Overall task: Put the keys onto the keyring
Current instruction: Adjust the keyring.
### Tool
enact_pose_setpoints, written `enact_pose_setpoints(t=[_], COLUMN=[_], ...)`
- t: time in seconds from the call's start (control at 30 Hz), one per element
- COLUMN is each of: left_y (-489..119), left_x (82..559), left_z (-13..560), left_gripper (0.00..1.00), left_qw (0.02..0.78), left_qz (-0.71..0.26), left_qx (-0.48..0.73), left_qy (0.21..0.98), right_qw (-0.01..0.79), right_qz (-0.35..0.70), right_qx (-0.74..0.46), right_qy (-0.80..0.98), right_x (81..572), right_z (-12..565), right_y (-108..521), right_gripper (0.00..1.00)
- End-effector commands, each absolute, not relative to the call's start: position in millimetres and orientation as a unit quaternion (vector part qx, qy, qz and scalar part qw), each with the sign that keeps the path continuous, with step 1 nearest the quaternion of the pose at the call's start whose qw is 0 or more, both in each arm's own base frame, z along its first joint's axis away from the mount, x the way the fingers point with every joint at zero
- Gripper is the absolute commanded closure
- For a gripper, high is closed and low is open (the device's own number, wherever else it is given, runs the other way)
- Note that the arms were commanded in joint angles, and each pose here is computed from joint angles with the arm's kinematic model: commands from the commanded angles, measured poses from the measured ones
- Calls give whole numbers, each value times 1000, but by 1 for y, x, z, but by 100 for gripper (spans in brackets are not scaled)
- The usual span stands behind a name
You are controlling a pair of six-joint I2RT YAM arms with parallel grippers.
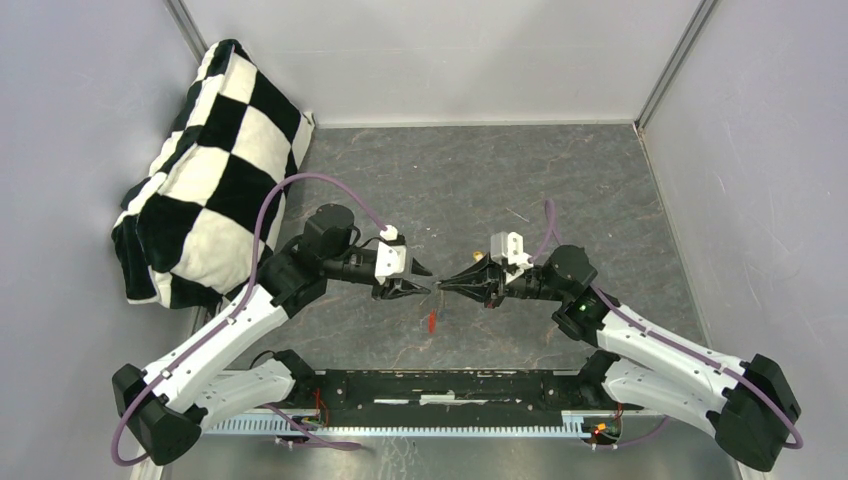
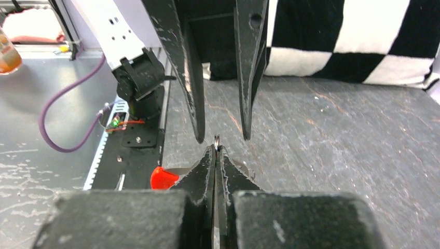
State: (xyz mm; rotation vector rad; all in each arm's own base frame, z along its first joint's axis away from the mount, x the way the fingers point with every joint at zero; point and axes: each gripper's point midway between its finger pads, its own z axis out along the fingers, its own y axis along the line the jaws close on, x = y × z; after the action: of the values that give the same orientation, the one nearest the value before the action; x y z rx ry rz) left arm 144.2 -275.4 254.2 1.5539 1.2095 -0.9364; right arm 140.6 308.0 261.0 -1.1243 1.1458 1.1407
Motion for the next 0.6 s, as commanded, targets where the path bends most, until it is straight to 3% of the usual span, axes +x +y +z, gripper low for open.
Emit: enact_pose_setpoints(t=[0.0, 0.57], left_y=[-282, -284], left_x=[135, 117], left_z=[266, 288], left_gripper=[60, 70], left_qw=[457, 452], left_qz=[-423, -470], left_qx=[613, 602], left_qy=[485, 461], right_qw=[580, 574], right_qz=[518, 543], right_qx=[-461, -438], right_qy=[428, 429], right_x=[131, 132], right_z=[297, 297], right_y=[309, 313], right_gripper=[100, 100])
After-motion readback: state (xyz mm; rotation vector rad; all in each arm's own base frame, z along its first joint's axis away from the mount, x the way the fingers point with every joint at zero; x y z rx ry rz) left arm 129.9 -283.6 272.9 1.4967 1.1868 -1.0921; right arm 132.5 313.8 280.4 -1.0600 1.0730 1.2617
